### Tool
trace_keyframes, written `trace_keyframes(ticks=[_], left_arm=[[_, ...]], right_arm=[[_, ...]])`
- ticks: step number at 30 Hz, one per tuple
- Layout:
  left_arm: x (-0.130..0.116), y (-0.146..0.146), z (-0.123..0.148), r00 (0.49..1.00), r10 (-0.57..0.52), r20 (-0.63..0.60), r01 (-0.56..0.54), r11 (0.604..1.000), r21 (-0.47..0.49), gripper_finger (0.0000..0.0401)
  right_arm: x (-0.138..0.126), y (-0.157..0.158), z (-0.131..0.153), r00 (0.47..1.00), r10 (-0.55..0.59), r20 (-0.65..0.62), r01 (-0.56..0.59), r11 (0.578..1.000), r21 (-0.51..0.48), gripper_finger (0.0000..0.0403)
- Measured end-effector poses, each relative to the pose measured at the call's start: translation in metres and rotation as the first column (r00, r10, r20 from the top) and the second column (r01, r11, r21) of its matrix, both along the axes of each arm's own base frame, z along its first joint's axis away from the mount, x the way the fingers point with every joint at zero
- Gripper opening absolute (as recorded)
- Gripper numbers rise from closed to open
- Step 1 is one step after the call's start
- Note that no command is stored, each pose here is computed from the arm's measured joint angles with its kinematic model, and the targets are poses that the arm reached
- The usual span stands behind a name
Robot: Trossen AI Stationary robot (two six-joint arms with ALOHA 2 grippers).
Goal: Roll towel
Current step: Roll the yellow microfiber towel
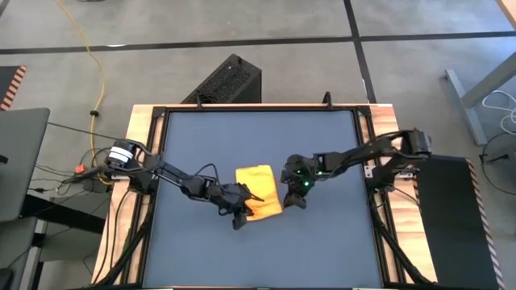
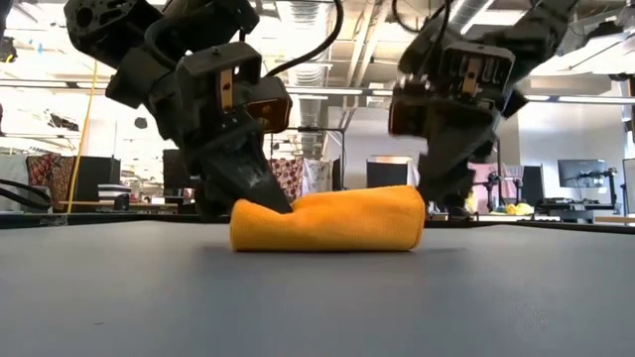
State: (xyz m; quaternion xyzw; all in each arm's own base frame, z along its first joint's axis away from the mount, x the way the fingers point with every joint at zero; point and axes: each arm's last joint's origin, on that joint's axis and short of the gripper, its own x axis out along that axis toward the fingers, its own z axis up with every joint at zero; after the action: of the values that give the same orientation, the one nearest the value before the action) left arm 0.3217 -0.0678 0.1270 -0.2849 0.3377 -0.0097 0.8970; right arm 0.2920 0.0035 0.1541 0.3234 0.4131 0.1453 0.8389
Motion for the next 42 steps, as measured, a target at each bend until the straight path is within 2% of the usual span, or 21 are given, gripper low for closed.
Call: trace_keyframes(ticks=[3, 5, 7, 10, 13, 15, 18, 22, 27, 31, 36, 42], left_arm=[[-0.001, 0.003, 0.002, 1.000, -0.007, -0.010, 0.007, 1.000, -0.007, 0.0000], [-0.001, 0.007, 0.003, 1.000, -0.015, -0.012, 0.015, 1.000, -0.023, 0.0000], [0.000, 0.010, 0.003, 1.000, -0.020, -0.021, 0.019, 0.999, -0.040, 0.0000], [0.000, 0.016, 0.003, 1.000, -0.008, -0.027, 0.007, 0.998, -0.055, 0.0000], [0.001, 0.022, 0.002, 0.999, -0.003, -0.040, 0.000, 0.998, -0.069, 0.0000], [0.001, 0.026, 0.002, 0.999, 0.001, -0.047, -0.005, 0.996, -0.086, 0.0000], [0.001, 0.031, 0.001, 0.998, 0.007, -0.057, -0.013, 0.995, -0.099, 0.0000], [0.000, 0.035, 0.000, 0.997, -0.002, -0.073, -0.007, 0.993, -0.118, 0.0000], [-0.001, 0.039, -0.002, 0.994, 0.009, -0.109, -0.022, 0.992, -0.124, 0.0000], [-0.001, 0.041, -0.002, 0.994, 0.015, -0.109, -0.029, 0.992, -0.126, 0.0000], [-0.001, 0.041, -0.002, 0.994, 0.014, -0.111, -0.028, 0.992, -0.127, 0.0000], [-0.001, 0.042, -0.002, 0.993, 0.029, -0.112, -0.042, 0.992, -0.115, 0.0000]], right_arm=[[-0.005, 0.004, 0.021, 0.991, 0.018, 0.131, 0.002, 0.988, -0.152, 0.0145], [-0.006, 0.018, 0.035, 0.965, 0.094, 0.244, -0.032, 0.968, -0.248, 0.0142], [-0.008, 0.033, 0.042, 0.930, 0.197, 0.310, -0.071, 0.924, -0.376, 0.0141], [-0.010, 0.059, 0.038, 0.886, 0.340, 0.315, -0.113, 0.818, -0.564, 0.0141], [-0.009, 0.079, 0.026, 0.871, 0.405, 0.279, -0.120, 0.726, -0.677, 0.0141], [-0.008, 0.088, 0.015, 0.887, 0.397, 0.236, -0.119, 0.689, -0.715, 0.0142], [-0.007, 0.091, 0.004, 0.915, 0.352, 0.199, -0.089, 0.655, -0.750, 0.0141], [-0.004, 0.090, 0.002, 0.928, 0.306, 0.213, -0.029, 0.629, -0.777, 0.0135], [-0.002, 0.088, 0.004, 0.914, 0.336, 0.229, -0.017, 0.593, -0.805, 0.0128], [0.002, 0.078, 0.006, 0.918, 0.315, 0.242, 0.012, 0.586, -0.810, 0.0124], [0.009, 0.066, 0.011, 0.916, 0.262, 0.305, 0.089, 0.607, -0.790, 0.0123], [0.014, 0.063, -0.002, 0.931, 0.221, 0.292, 0.081, 0.652, -0.754, 0.0123]])
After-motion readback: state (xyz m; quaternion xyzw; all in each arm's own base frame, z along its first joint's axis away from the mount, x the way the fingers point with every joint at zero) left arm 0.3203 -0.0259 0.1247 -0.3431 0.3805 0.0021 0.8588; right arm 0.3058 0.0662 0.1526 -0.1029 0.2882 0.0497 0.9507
